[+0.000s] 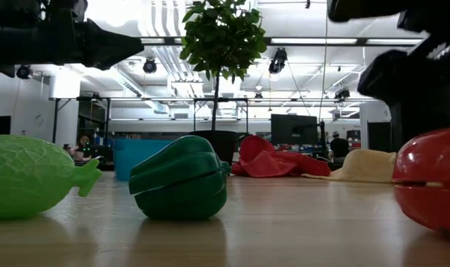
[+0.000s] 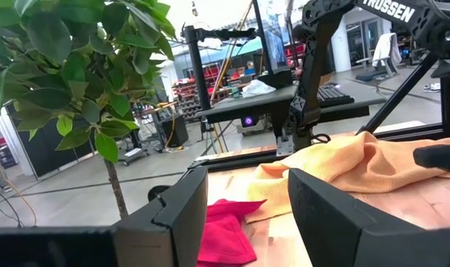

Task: Pick and placing Produce into tupperware
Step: Put the red tomato into the blue bin

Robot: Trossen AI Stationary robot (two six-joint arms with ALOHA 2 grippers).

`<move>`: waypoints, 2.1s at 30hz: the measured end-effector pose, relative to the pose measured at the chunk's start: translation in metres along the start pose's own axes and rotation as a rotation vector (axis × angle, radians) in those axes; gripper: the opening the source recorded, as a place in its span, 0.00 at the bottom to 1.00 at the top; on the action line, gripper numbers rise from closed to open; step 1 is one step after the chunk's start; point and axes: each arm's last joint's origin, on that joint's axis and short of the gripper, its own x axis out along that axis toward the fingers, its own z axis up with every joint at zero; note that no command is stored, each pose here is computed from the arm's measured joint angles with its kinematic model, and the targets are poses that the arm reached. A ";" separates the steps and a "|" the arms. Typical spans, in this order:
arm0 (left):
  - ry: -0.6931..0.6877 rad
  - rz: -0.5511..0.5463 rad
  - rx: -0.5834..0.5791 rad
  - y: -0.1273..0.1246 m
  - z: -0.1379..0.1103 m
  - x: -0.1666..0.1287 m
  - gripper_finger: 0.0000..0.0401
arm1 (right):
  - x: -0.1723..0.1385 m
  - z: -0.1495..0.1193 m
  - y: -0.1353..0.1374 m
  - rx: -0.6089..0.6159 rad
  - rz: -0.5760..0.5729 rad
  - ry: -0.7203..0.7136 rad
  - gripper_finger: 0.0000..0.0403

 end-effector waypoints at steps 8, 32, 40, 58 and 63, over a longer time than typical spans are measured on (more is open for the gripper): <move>0.002 0.001 0.000 0.000 0.000 0.000 0.43 | 0.007 -0.001 0.001 0.003 0.000 -0.001 0.81; 0.011 -0.002 0.002 -0.001 -0.002 0.001 0.43 | 0.019 -0.004 0.000 -0.006 -0.029 0.020 0.72; 0.011 -0.003 0.002 -0.001 -0.002 0.001 0.43 | 0.018 -0.004 -0.001 -0.025 -0.031 0.023 0.61; 0.011 -0.002 0.002 -0.001 -0.002 0.001 0.43 | 0.016 0.015 -0.020 -0.116 -0.129 -0.053 0.61; 0.013 -0.003 0.001 -0.001 -0.002 0.001 0.43 | 0.018 0.028 -0.035 -0.120 -0.202 -0.095 0.61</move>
